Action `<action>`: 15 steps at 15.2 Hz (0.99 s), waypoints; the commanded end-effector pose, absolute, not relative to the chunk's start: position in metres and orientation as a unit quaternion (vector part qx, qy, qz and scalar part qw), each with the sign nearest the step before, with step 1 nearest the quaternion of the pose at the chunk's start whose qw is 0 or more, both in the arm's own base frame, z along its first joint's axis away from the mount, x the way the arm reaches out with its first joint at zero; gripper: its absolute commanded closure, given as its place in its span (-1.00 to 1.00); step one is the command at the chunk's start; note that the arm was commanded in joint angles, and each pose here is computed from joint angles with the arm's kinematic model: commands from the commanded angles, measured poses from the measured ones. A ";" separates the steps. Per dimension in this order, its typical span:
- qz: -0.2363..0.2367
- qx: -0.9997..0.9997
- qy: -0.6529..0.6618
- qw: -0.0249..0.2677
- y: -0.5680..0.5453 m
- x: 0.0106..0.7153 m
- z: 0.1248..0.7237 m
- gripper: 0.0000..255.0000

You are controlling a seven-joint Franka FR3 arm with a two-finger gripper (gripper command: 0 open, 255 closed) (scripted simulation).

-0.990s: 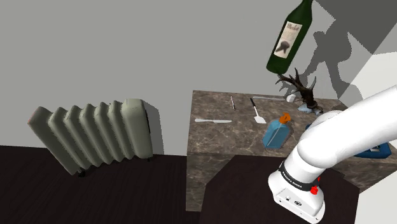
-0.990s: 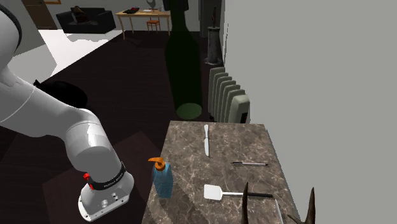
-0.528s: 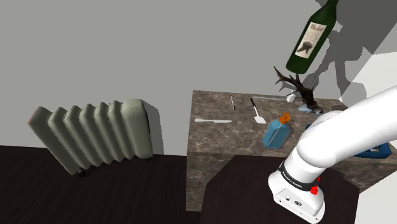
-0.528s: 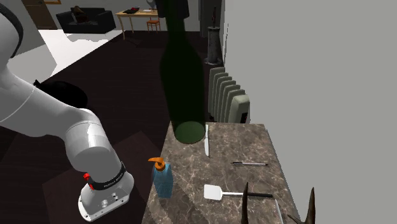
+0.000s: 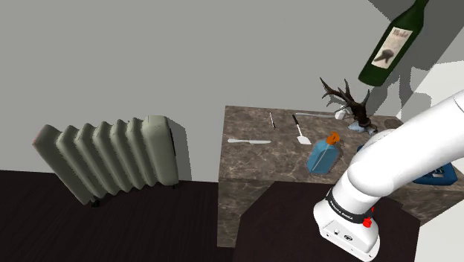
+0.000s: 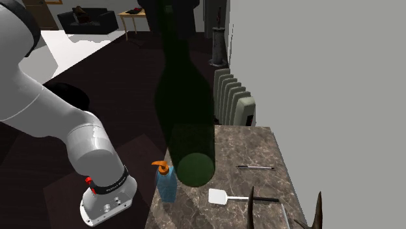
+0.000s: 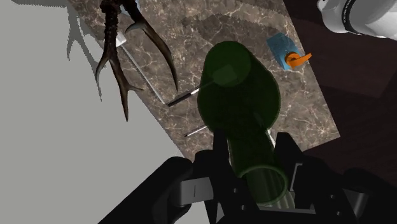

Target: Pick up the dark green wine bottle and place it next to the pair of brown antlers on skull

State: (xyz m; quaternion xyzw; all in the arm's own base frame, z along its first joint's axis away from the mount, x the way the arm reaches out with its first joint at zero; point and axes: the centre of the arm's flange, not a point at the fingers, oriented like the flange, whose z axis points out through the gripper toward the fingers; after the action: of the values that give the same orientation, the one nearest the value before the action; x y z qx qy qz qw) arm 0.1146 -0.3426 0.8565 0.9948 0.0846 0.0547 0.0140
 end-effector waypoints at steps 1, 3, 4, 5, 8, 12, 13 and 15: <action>0.055 0.995 0.087 0.014 -0.351 0.105 0.850 1.00; 0.055 0.995 0.087 0.014 -0.351 0.105 0.839 1.00; 0.055 0.995 0.087 0.014 -0.351 0.105 0.834 1.00; 0.055 0.995 0.087 0.014 -0.351 0.105 0.828 1.00; 0.055 0.995 0.087 0.014 -0.351 0.105 0.813 1.00; 0.055 0.995 0.087 0.014 -0.351 0.105 0.791 1.00; 0.055 0.995 0.087 0.014 -0.351 0.105 0.786 1.00; 0.055 0.995 0.087 0.014 -0.351 0.105 0.776 1.00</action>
State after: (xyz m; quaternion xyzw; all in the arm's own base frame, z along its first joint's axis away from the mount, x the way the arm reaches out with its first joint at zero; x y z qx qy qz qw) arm 0.1053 -0.3512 0.7818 0.9947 0.0866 0.0545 0.0139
